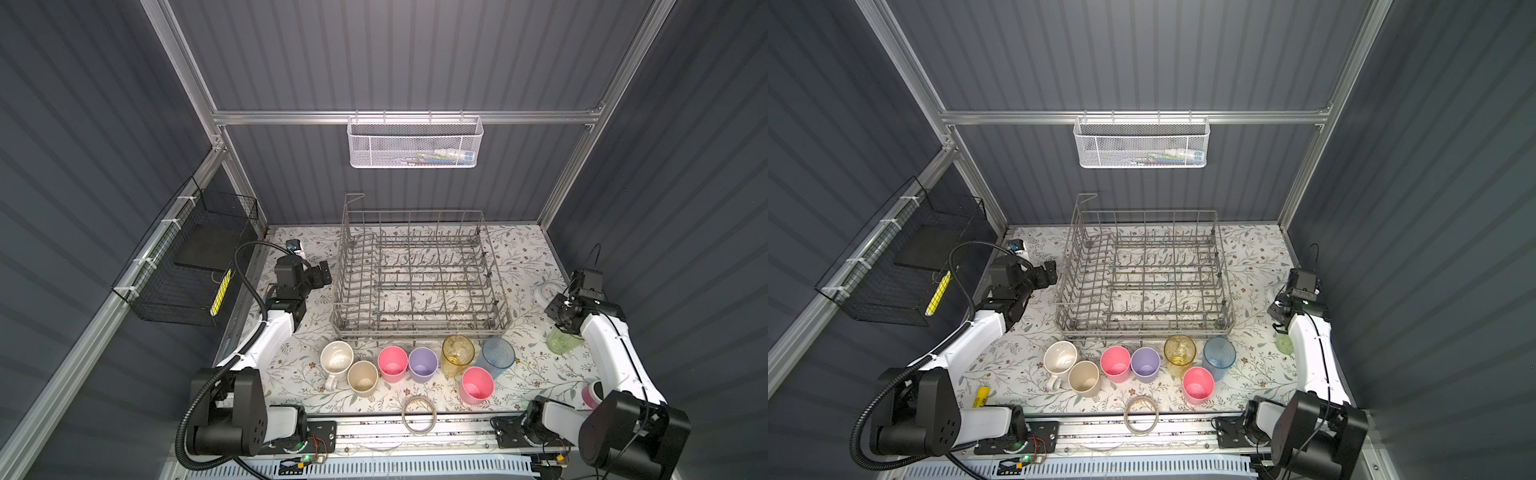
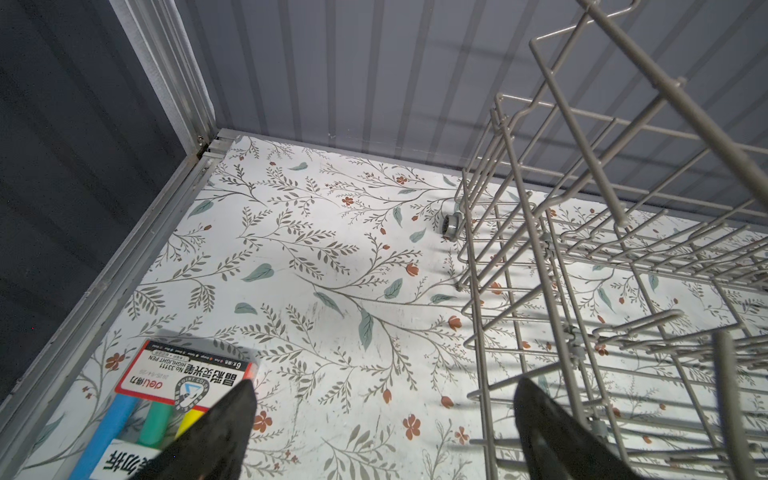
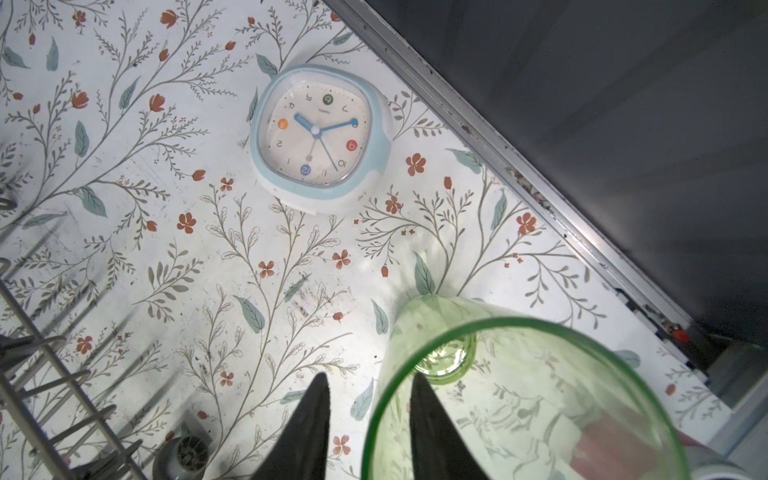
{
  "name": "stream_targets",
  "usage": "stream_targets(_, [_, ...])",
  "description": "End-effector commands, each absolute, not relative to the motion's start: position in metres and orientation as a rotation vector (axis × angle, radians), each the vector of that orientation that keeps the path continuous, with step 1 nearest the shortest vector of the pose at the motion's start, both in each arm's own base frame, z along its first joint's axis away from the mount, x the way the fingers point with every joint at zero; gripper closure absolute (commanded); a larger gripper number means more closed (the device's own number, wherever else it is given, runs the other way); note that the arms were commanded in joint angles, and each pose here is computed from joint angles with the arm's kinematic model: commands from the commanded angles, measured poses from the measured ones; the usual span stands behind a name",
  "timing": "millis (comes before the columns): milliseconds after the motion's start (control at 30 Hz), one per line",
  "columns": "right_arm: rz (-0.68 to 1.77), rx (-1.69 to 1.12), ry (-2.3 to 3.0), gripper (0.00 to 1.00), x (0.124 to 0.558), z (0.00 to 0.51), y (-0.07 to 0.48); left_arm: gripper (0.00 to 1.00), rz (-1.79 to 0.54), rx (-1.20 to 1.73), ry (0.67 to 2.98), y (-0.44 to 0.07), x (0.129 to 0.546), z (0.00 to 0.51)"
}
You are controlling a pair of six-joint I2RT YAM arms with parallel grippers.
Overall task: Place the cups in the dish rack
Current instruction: 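Lift the green cup with the right gripper while the left arm rises toward it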
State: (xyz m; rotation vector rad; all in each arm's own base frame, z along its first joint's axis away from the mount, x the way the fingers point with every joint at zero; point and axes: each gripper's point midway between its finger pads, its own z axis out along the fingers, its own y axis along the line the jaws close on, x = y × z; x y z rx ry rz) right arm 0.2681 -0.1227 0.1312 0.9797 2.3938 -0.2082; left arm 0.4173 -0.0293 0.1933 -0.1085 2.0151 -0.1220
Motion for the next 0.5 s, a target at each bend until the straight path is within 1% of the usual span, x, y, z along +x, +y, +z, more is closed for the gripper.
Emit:
stream_targets(0, [-0.219, 0.992, 2.395, 0.68, 0.2663, 0.1282, -0.1246, 0.04, -0.118, -0.100, 1.997, -0.0310, 0.4205, 0.2021])
stream_targets(233, [-0.220, 0.997, 2.405, 0.76, 0.2626, 0.1252, -0.1236, 0.04, -0.107, -0.102, 1.996, -0.0294, 0.4198, 0.2016])
stream_targets(267, [-0.219, 0.995, 2.407, 0.78, 0.2625, 0.1246, -0.1231, 0.03, -0.105, -0.102, 1.996, -0.0291, 0.4197, 0.2014])
stream_targets(333, [-0.212, 0.996, 2.413, 0.86, 0.2622, 0.1236, -0.1221, 0.03, -0.098, -0.104, 1.994, -0.0280, 0.4188, 0.2026])
stream_targets(467, [-0.213, 0.997, 2.418, 0.94, 0.2610, 0.1236, -0.1218, 0.03, -0.088, -0.105, 1.989, -0.0265, 0.4170, 0.2035])
